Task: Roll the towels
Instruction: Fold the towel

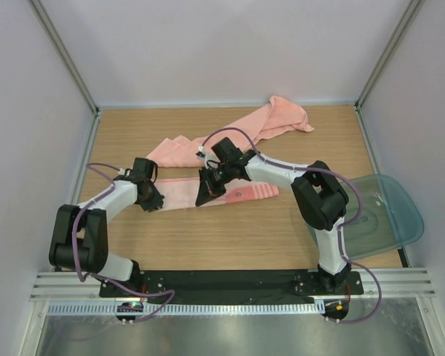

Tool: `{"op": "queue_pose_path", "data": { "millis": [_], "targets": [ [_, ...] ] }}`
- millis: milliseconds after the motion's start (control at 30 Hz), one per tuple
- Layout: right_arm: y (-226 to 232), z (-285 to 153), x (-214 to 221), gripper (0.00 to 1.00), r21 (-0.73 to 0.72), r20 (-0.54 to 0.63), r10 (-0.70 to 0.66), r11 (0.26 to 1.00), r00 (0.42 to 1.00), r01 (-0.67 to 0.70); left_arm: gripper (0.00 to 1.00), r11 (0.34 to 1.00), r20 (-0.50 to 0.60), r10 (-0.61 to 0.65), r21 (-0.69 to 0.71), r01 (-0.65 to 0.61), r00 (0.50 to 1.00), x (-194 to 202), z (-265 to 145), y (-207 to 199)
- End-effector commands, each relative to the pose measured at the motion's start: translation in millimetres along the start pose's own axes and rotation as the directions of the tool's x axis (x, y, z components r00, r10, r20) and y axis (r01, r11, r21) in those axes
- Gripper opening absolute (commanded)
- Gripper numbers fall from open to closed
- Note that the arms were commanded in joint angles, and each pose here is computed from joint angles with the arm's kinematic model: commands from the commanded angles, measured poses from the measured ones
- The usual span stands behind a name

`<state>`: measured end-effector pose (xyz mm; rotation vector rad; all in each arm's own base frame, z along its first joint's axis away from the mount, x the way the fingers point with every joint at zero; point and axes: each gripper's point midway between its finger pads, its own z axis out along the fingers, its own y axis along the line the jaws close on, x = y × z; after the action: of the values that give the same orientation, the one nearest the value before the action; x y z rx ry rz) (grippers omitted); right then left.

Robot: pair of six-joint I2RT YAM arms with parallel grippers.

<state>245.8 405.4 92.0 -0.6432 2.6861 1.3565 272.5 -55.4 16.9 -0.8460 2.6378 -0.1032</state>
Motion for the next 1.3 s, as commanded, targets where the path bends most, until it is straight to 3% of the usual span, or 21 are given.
{"op": "queue_pose_path", "data": {
  "millis": [0,533,867,1067,1267],
  "targets": [
    [25,3,-14,0.01,-0.097,0.011,-0.074,0.992,0.997,0.074,0.17,1.000,0.048,-0.015,-0.017,0.016,0.999,-14,8,1],
    [-27,63,-20,0.01,-0.039,-0.072,-0.079,0.996,0.994,0.077,0.13,0.998,0.051,-0.015,-0.058,0.018,0.999,-15,6,18],
    [-93,28,-5,0.01,-0.013,-0.073,0.036,0.999,0.997,-0.037,0.09,0.989,0.072,-0.053,-0.131,0.062,0.996,-26,3,42],
    [-111,9,18,0.01,0.006,-0.054,0.093,0.996,0.994,-0.093,0.08,0.985,0.072,-0.095,-0.136,0.104,0.993,-36,5,50],
    [-116,3,30,0.01,-0.078,-0.058,0.170,0.982,0.984,-0.175,0.06,0.975,0.082,-0.156,-0.146,0.167,0.984,-53,7,61]
  ]
}}
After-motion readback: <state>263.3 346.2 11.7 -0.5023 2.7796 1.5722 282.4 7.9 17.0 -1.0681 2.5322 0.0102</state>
